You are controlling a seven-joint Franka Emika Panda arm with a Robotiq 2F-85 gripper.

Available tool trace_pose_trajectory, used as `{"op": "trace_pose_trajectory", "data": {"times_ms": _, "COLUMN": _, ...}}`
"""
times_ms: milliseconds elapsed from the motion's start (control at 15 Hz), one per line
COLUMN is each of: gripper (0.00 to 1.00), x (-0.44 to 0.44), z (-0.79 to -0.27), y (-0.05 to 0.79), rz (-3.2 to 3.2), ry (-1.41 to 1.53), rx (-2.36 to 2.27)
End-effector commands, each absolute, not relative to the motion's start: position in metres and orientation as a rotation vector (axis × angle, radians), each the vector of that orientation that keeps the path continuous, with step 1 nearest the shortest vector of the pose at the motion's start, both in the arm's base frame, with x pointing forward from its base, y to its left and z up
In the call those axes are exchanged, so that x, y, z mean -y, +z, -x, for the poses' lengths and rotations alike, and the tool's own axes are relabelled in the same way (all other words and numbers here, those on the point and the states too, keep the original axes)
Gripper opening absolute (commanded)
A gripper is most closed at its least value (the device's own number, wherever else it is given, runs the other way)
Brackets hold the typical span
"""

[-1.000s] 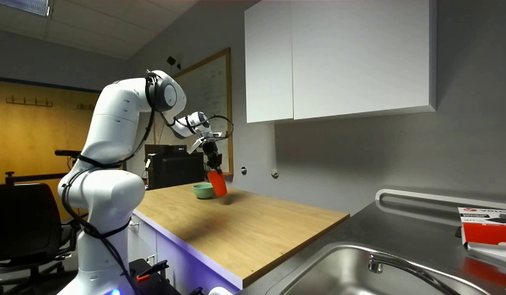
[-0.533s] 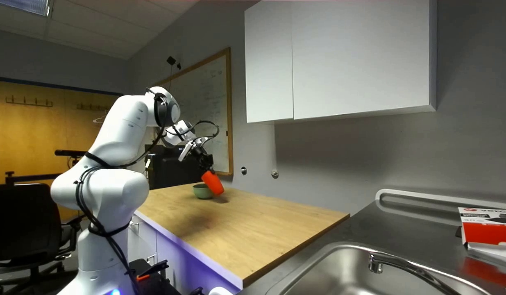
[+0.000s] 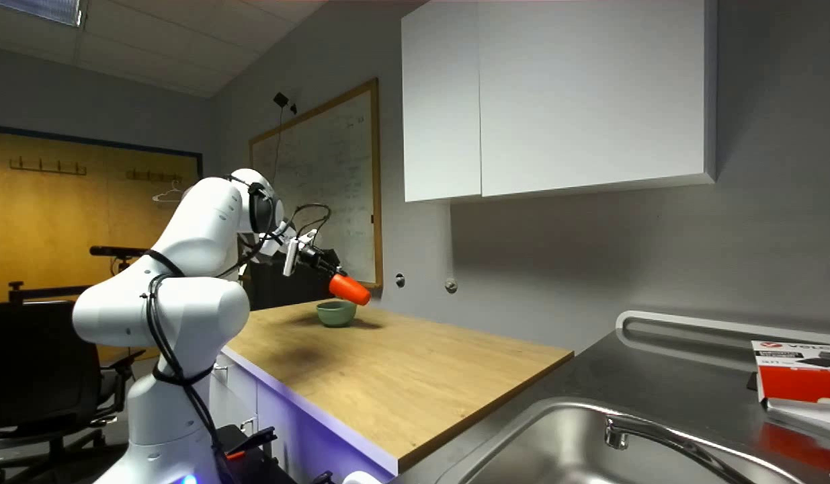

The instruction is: Pour the contents of the cup into the bowl

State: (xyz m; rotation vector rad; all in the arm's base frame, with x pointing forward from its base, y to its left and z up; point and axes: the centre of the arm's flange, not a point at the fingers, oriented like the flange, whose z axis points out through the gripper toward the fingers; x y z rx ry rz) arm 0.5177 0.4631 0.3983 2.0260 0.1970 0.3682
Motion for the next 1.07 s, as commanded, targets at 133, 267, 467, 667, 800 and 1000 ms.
{"op": "trace_pose_trajectory", "data": {"times_ms": 133, "gripper": 0.01, "x": -0.501, "z": -0.509, "y": 0.39, "rz": -1.8, "ry": 0.495, "rx": -0.154}}
{"op": "trace_pose_trajectory", "data": {"times_ms": 267, "gripper": 0.01, "x": -0.504, "z": -0.503, "y": 0.377, "rz": -1.716, "ry": 0.539, "rx": -0.154}}
{"op": "trace_pose_trajectory", "data": {"times_ms": 467, "gripper": 0.01, "x": -0.506, "z": -0.502, "y": 0.362, "rz": -1.602, "ry": 0.613, "rx": -0.148}}
{"op": "trace_pose_trajectory", "data": {"times_ms": 667, "gripper": 0.01, "x": -0.507, "z": -0.506, "y": 0.355, "rz": -1.501, "ry": 0.691, "rx": -0.123}}
{"op": "trace_pose_trajectory", "data": {"times_ms": 800, "gripper": 0.01, "x": -0.508, "z": -0.507, "y": 0.353, "rz": -1.447, "ry": 0.737, "rx": -0.099}}
{"op": "trace_pose_trajectory", "data": {"times_ms": 1000, "gripper": 0.01, "x": -0.507, "z": -0.508, "y": 0.351, "rz": -1.388, "ry": 0.782, "rx": -0.061}}
